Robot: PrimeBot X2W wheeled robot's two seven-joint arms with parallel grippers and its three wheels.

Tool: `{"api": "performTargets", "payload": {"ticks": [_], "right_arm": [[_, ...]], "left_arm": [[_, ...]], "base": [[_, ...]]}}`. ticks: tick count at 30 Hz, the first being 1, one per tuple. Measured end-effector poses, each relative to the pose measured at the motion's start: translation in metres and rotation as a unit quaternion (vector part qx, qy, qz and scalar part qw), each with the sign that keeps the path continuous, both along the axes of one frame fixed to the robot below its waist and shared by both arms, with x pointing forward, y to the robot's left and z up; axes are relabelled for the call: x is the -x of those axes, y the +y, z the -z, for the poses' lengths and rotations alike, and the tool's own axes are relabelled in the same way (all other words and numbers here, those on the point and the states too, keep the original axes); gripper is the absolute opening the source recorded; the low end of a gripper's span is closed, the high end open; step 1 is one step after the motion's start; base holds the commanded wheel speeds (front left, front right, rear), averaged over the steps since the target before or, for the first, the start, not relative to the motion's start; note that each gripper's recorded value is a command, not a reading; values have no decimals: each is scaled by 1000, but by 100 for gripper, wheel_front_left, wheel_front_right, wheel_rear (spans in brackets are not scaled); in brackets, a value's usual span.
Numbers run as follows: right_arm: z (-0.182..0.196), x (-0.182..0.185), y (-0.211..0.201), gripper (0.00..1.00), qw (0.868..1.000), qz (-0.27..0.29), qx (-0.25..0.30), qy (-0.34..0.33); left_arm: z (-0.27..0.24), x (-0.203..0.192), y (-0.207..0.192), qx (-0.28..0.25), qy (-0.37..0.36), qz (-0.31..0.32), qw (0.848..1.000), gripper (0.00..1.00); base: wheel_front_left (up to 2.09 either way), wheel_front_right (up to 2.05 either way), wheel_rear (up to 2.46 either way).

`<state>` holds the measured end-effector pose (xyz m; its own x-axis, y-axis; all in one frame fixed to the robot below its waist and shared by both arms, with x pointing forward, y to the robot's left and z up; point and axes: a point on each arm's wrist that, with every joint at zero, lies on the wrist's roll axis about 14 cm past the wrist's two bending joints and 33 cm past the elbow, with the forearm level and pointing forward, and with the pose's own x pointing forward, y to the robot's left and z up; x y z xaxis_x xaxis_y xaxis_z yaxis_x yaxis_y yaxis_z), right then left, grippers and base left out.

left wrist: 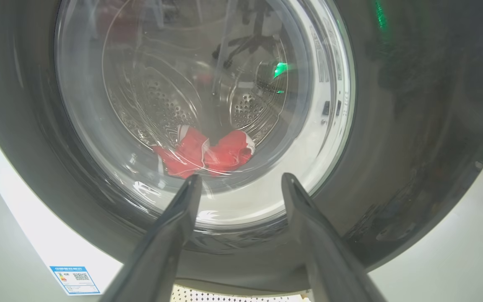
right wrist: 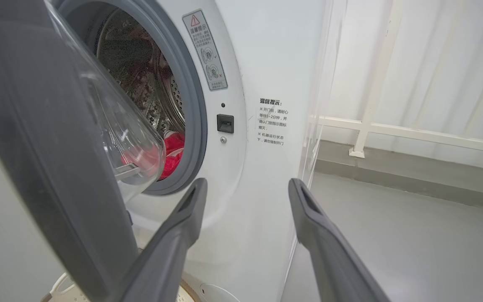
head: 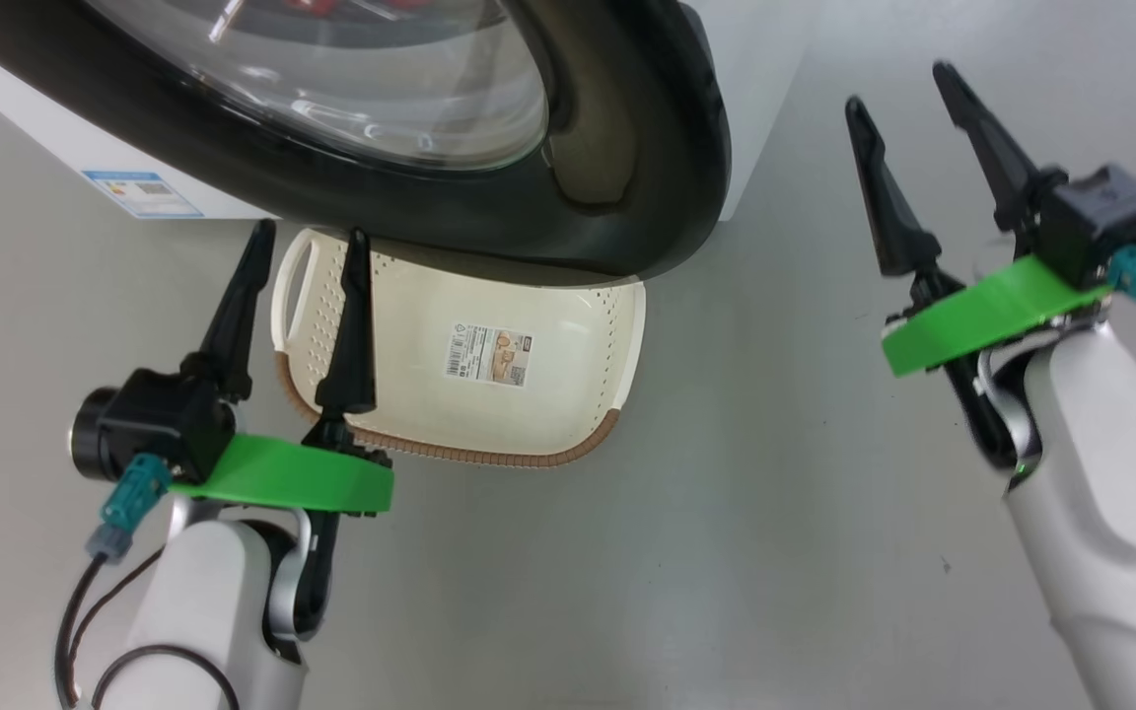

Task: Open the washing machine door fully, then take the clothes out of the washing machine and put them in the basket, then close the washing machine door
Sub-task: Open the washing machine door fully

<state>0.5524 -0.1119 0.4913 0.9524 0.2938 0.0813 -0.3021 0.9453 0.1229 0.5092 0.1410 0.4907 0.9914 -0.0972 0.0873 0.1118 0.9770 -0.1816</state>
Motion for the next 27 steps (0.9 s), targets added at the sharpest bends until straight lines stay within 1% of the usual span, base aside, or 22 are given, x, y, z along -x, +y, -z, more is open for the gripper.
{"api": "performTargets", "payload": {"ticks": [8, 13, 15, 27], "right_arm": [[4, 23, -5, 100, 1000, 22, -8, -7], [9, 36, -11, 100, 998, 42, -35, -1], [11, 40, -11, 100, 998, 44, -37, 2], [12, 45, -12, 100, 998, 46, -39, 1]], "left_arm": [[-3, 1, 1, 1, -5, -2, 1000, 100], [4, 4, 3, 2, 4, -4, 1000, 100], [5, 3, 2, 2, 3, -4, 1000, 100], [6, -1, 1, 7, 2, -5, 1000, 100]], "base": [[0, 0, 0], [0, 0, 0], [0, 0, 0], [0, 0, 0]]}}
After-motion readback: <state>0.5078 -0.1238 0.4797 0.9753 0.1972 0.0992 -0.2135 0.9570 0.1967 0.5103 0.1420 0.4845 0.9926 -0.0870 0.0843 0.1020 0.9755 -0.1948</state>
